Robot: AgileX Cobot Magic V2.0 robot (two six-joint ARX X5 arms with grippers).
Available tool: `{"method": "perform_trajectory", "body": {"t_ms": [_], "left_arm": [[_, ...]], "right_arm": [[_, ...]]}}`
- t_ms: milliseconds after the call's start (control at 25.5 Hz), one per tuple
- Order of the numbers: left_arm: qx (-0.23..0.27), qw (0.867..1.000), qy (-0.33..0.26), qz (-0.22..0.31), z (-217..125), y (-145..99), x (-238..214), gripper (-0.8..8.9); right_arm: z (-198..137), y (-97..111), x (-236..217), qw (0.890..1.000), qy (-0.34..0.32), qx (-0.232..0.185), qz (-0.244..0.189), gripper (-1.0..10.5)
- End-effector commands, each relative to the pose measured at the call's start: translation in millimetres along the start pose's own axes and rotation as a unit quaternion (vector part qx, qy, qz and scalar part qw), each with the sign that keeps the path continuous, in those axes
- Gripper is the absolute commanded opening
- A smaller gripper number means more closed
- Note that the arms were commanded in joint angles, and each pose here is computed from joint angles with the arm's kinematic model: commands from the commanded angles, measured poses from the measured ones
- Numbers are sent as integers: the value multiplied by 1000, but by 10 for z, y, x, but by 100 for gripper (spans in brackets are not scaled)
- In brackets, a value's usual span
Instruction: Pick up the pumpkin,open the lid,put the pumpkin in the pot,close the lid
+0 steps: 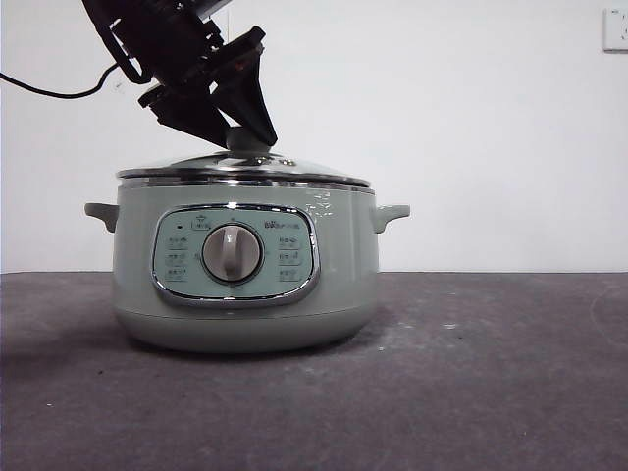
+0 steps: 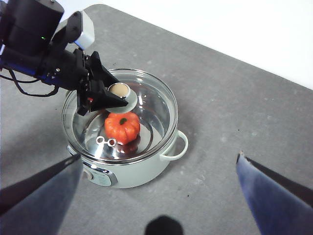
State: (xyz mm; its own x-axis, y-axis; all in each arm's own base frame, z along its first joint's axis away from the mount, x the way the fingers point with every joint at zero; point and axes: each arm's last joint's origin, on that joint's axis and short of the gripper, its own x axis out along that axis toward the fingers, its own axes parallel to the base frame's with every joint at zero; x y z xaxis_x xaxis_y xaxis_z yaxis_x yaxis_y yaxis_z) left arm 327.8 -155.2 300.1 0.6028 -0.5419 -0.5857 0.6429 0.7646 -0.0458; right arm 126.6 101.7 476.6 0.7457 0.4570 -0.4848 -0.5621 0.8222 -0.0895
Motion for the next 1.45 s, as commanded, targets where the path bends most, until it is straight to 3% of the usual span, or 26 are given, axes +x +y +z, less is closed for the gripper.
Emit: {"method": "perform_trajectory", "body": {"t_ms": [39,627,705,823,901,1176,1254,1332,1450], "left_arm": [[10,1000,-23,-6,83,-26,-32,-9],[4,1000,11,-1,21,-55,-24,2],[2,1000,16,-1,11,-57,-25,86],[0,1000,19,-2,6,-57,-25,405],[-3,1000,25,-2,-4,-60,-28,538],[-7,999,39,-4,-27,-69,-56,535],[-6,999,36,-4,-13,-81,-111,535],[-4,1000,26,-3,27,-110,-249,535],[-5,1000,28,-4,105,-185,-592,535]], "right_arm": [[5,1,2,1000,-2,7,0,658],[5,1,2,1000,-1,6,0,657],[1,2,2,1000,1,6,1,657],[-14,2,1,1000,8,5,1,657],[-31,3,1,1000,17,4,2,657],[-82,5,-2,999,43,1,4,657],[-96,16,-4,998,50,1,23,657],[-114,32,-7,997,60,2,51,657],[-143,36,-11,996,75,1,57,657]]}}
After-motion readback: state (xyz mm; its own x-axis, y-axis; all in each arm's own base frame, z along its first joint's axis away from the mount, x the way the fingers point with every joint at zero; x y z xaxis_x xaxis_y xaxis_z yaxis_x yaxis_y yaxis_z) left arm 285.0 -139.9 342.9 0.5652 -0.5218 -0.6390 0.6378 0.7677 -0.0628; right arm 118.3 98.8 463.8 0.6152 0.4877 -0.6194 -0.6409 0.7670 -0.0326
